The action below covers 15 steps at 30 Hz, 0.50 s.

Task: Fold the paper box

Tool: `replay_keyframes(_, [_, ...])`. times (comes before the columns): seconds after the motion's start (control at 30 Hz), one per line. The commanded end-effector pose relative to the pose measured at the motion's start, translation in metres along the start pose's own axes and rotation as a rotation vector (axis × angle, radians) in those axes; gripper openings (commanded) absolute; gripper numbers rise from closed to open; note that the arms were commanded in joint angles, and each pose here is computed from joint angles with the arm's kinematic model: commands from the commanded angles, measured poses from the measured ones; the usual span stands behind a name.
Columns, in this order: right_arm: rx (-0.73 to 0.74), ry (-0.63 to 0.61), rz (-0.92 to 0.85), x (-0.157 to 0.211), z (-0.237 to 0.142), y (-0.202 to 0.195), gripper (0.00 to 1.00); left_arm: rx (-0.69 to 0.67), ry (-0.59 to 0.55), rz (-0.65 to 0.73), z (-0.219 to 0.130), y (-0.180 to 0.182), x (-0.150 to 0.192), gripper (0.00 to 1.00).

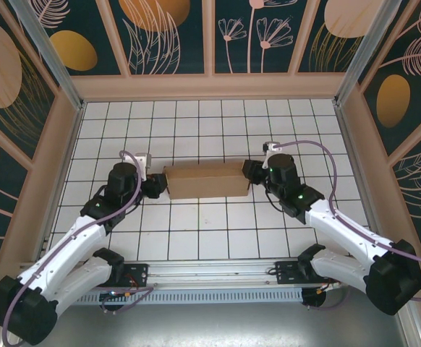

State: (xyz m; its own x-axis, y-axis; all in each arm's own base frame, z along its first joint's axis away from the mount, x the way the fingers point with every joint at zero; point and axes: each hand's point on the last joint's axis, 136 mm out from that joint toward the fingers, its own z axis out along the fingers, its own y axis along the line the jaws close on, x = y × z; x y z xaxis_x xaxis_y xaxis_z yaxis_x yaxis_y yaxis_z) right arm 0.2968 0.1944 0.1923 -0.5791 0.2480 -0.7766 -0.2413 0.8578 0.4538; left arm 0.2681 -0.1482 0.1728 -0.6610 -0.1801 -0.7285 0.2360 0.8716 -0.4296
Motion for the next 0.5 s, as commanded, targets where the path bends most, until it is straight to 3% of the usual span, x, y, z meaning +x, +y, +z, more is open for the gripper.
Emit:
replay_keyframes(0.0, [0.15,0.099,-0.022,0.035,0.001,-0.033,0.3,0.0,0.012,-0.023,-0.009,-0.003,-0.001,0.36])
replay_keyframes(0.4, [0.181,0.06,-0.017,0.028,-0.004,-0.036,0.33,0.203,-0.154,0.006,-0.047,-0.052,-0.05,0.29])
replay_keyframes(0.47, [0.181,0.056,-0.017,0.028,-0.004,-0.036,0.34,0.173,-0.175,-0.032,-0.046,-0.049,-0.059,0.3])
